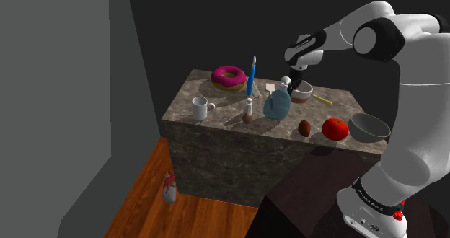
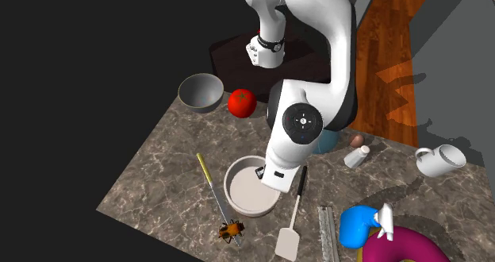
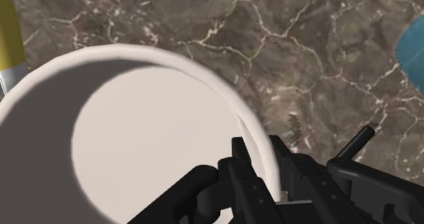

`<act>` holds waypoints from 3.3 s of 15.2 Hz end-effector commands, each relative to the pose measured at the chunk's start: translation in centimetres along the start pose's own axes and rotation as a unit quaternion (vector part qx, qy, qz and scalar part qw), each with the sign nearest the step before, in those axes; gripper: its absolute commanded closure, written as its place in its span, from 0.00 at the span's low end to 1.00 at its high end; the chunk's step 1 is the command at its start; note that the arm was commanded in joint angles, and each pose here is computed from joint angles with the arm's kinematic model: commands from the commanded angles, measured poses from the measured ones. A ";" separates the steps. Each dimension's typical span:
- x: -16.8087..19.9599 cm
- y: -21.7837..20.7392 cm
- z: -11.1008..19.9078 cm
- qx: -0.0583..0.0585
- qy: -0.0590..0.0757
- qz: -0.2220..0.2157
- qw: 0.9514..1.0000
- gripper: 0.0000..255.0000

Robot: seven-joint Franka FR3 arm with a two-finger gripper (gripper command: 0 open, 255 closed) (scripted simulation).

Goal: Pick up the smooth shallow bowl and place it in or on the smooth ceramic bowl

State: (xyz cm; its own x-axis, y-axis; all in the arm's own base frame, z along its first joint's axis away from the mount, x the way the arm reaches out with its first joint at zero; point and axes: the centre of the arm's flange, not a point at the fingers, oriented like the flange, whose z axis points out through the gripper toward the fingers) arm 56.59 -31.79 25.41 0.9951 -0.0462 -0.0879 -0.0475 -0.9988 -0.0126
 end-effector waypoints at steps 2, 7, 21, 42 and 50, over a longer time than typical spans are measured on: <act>-0.1 0.0 -1.7 0.000 0.000 0.000 1.000 1.00; -0.3 -0.1 -4.3 0.000 0.000 0.000 1.000 1.00; -0.9 -0.2 -11.7 0.000 0.000 0.000 1.000 1.00; -22.2 1.2 -13.0 0.000 0.000 0.000 1.000 1.00; -32.7 1.9 -12.5 0.000 0.000 0.000 1.000 1.00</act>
State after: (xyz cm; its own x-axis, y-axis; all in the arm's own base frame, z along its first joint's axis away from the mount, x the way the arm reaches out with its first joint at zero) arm 26.51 -32.31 40.63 0.9950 -0.0475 -0.0880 -0.0488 -0.9987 -0.0129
